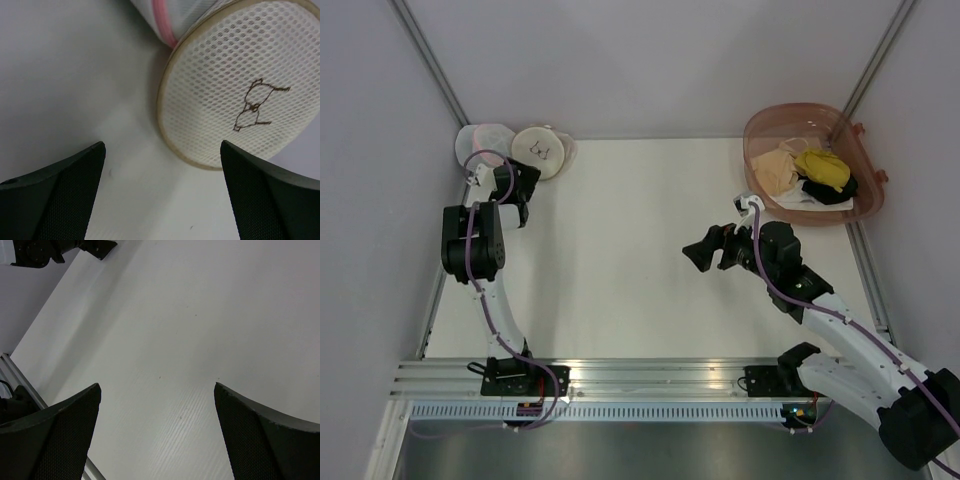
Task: Unzip the laundry bag and remove the bra
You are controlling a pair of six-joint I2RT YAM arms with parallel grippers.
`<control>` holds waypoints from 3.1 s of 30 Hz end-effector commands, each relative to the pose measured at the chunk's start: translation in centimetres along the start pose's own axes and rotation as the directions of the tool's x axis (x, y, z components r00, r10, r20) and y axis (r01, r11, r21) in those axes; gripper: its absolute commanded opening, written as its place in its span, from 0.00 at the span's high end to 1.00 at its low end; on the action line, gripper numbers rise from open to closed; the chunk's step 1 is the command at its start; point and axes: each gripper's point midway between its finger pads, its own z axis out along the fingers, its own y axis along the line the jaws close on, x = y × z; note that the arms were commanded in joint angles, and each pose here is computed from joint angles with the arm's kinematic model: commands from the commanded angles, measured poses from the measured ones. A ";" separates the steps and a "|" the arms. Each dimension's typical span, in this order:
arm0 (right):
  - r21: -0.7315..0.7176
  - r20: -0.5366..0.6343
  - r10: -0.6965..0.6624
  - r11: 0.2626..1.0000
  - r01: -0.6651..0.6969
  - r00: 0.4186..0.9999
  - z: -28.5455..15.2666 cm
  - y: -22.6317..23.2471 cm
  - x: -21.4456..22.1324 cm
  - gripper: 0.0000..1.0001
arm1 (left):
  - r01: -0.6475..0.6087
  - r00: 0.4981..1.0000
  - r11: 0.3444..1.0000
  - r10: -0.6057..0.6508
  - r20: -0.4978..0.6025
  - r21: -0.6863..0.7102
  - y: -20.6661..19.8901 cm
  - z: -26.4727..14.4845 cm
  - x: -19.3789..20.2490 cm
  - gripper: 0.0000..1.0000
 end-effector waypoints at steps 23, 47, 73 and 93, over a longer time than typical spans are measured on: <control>-0.001 0.015 0.030 1.000 -0.030 0.999 0.5 0.1 -0.4 0.02 | 0.361 0.877 0.714 -0.041 -0.479 0.600 -13.4 -4.7 5.8 0.47; 0.059 0.037 0.023 0.998 -0.025 0.999 1.3 -1.2 -1.0 0.02 | -0.009 0.990 0.980 0.036 -0.135 0.197 -5.4 -5.0 1.9 0.25; 0.119 0.061 0.009 0.993 -0.016 0.998 -0.7 -1.4 -2.0 0.02 | -0.169 0.969 0.893 0.229 -0.097 0.417 -15.0 3.1 2.9 0.98; 0.376 0.311 0.013 0.917 -0.135 0.950 -2.0 -5.2 -8.7 0.02 | 0.539 0.119 0.373 0.854 -0.507 0.755 -14.7 -27.6 16.5 0.98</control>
